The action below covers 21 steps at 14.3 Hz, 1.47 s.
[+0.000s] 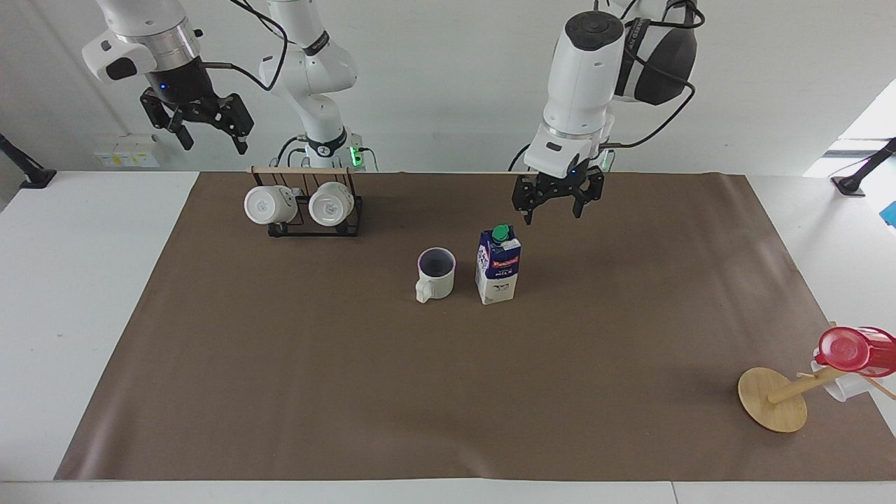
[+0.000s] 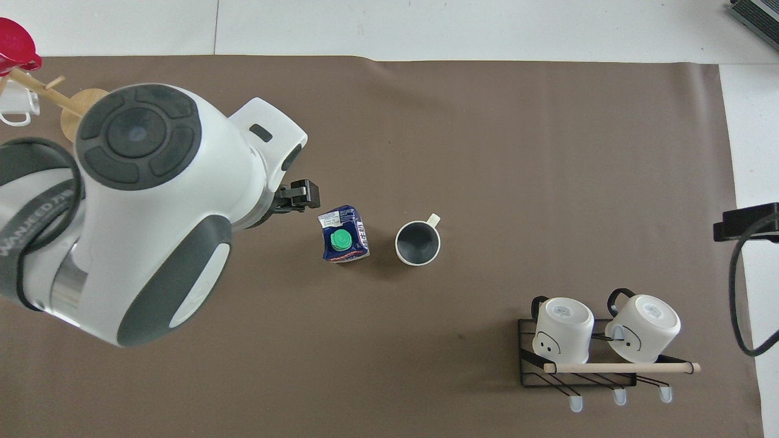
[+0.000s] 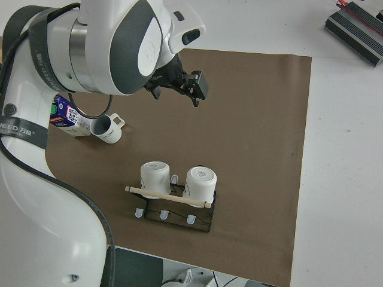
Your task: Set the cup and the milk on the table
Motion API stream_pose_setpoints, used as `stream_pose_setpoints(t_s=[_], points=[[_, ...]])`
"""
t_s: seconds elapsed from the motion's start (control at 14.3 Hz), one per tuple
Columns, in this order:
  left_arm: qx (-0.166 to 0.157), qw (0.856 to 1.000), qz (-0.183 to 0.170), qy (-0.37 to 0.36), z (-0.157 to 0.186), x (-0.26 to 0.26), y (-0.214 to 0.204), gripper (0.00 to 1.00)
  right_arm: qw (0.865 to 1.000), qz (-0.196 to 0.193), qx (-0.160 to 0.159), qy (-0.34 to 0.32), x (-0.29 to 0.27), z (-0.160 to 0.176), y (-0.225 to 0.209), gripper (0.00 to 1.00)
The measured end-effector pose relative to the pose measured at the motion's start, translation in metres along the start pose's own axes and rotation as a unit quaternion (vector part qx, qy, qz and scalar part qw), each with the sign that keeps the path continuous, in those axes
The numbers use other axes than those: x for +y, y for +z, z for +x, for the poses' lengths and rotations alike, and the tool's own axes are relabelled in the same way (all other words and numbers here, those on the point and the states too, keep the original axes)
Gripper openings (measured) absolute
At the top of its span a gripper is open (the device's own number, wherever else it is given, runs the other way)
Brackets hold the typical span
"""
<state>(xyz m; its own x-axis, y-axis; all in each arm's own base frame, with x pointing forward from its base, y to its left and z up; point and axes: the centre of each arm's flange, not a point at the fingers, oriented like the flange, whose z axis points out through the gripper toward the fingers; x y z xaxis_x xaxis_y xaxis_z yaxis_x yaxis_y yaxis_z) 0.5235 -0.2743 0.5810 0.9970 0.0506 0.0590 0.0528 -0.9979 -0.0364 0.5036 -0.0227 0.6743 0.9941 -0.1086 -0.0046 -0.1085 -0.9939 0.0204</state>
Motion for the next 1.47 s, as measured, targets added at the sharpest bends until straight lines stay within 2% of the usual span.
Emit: stream_pose_setpoints(t_s=[0.28, 0.63, 1.12, 1.47], points=[[-0.014, 0.999, 0.011, 0.035, 0.01, -0.075, -0.027, 1.0, 1.0, 0.0, 0.0, 0.0, 0.0, 0.0, 0.0, 1.0], [-0.026, 0.998, -0.009, 0.049, 0.026, -0.171, -0.041, 1.0, 1.0, 0.0, 0.0, 0.0, 0.0, 0.0, 0.0, 1.0], [-0.05, 0.998, -0.006, 0.034, 0.028, -0.202, -0.036, 1.0, 1.0, 0.0, 0.0, 0.0, 0.0, 0.0, 0.0, 1.0], [-0.039, 0.999, -0.007, 0.031, 0.023, -0.219, -0.049, 1.0, 1.0, 0.0, 0.0, 0.0, 0.0, 0.0, 0.0, 1.0]])
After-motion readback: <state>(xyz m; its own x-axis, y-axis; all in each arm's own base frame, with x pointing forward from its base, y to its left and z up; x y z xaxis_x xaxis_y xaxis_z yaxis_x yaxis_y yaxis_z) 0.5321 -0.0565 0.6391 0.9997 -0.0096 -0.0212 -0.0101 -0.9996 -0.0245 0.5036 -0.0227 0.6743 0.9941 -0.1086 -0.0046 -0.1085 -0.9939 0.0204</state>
